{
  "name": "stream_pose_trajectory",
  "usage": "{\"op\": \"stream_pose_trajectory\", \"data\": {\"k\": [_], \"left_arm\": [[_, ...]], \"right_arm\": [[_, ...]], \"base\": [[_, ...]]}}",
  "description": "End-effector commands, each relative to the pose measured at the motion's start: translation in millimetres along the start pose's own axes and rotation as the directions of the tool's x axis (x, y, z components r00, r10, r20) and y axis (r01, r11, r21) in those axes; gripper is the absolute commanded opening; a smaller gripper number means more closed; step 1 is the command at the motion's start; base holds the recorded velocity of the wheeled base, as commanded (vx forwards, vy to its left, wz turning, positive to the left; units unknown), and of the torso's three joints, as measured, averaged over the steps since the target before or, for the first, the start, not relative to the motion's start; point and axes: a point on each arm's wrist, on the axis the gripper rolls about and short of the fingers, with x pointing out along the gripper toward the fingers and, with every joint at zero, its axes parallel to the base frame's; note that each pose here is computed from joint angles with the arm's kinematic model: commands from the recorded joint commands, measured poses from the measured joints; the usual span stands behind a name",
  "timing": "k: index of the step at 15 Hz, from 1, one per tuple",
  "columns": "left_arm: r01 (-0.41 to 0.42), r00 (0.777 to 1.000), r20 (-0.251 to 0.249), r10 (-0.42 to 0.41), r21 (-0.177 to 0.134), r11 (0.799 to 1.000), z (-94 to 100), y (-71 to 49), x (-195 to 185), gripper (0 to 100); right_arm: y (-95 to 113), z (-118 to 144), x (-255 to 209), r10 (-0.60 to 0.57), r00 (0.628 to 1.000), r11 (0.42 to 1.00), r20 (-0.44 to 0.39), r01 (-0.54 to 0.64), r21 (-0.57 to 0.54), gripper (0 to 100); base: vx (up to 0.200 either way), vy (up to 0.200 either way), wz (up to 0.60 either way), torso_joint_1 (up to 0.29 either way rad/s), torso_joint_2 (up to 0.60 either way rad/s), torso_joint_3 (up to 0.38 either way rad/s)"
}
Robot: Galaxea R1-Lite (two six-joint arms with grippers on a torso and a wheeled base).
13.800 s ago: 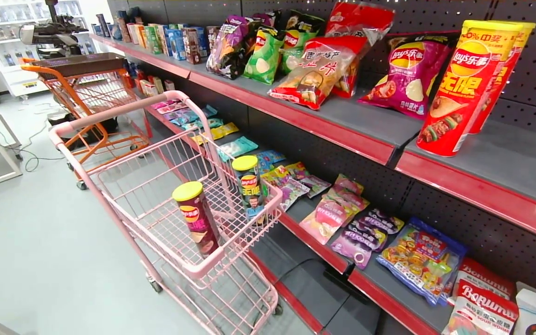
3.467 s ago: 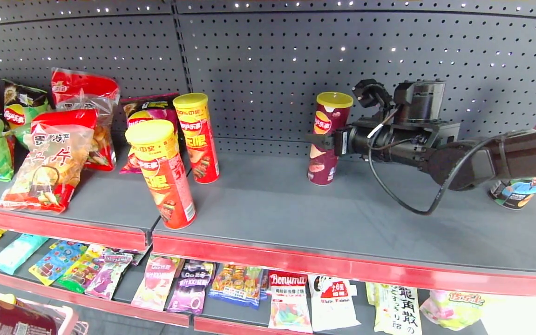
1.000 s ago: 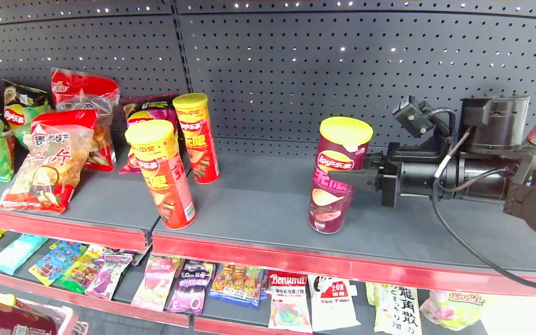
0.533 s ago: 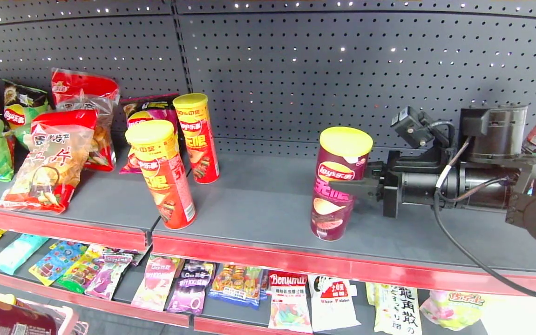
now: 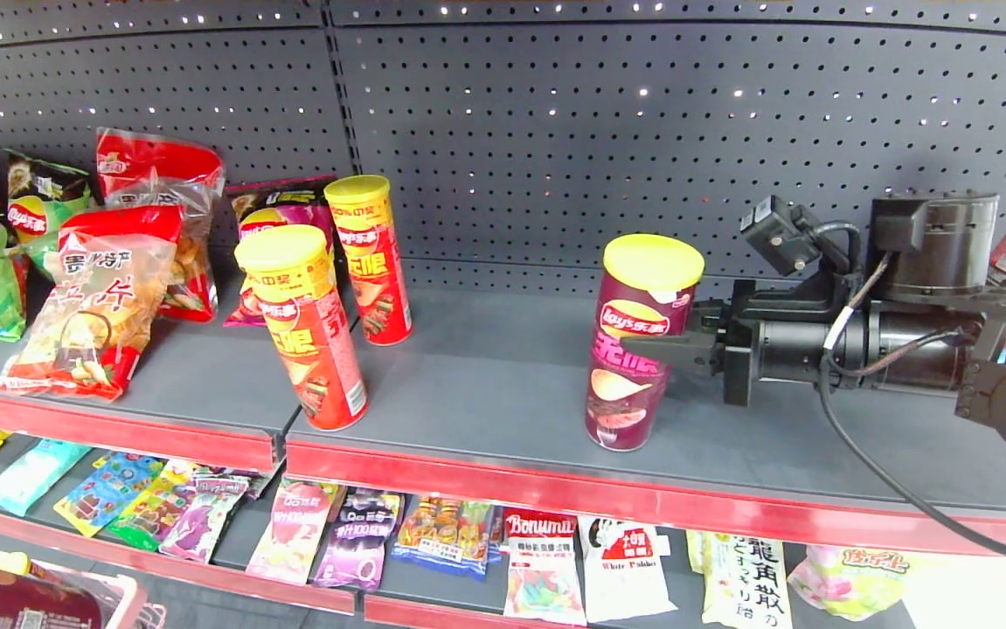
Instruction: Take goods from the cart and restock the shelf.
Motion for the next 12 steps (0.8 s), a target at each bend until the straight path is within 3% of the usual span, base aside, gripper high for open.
{"op": "stream_pose_trajectory", "data": {"k": [1, 12], "left_arm": [[0.0, 1.0, 0.0, 0.0, 0.0, 1.0, -0.2, 0.0, -0.1, 0], [0.0, 1.0, 0.002, 0.0, 0.001, 1.0, 0.1, 0.0, -0.2, 0]], "right_arm": [[1.7, 2.9, -2.0, 0.0, 1.0, 1.0, 0.009, 0.0, -0.008, 0], [8.5, 7.0, -5.6, 0.023, 0.999, 1.0, 0.024, -0.023, -0.019, 0]], "base": [[0.0, 0.0, 0.0, 0.0, 0.0, 0.0], [0.0, 0.0, 0.0, 0.0, 0.0, 0.0]]}}
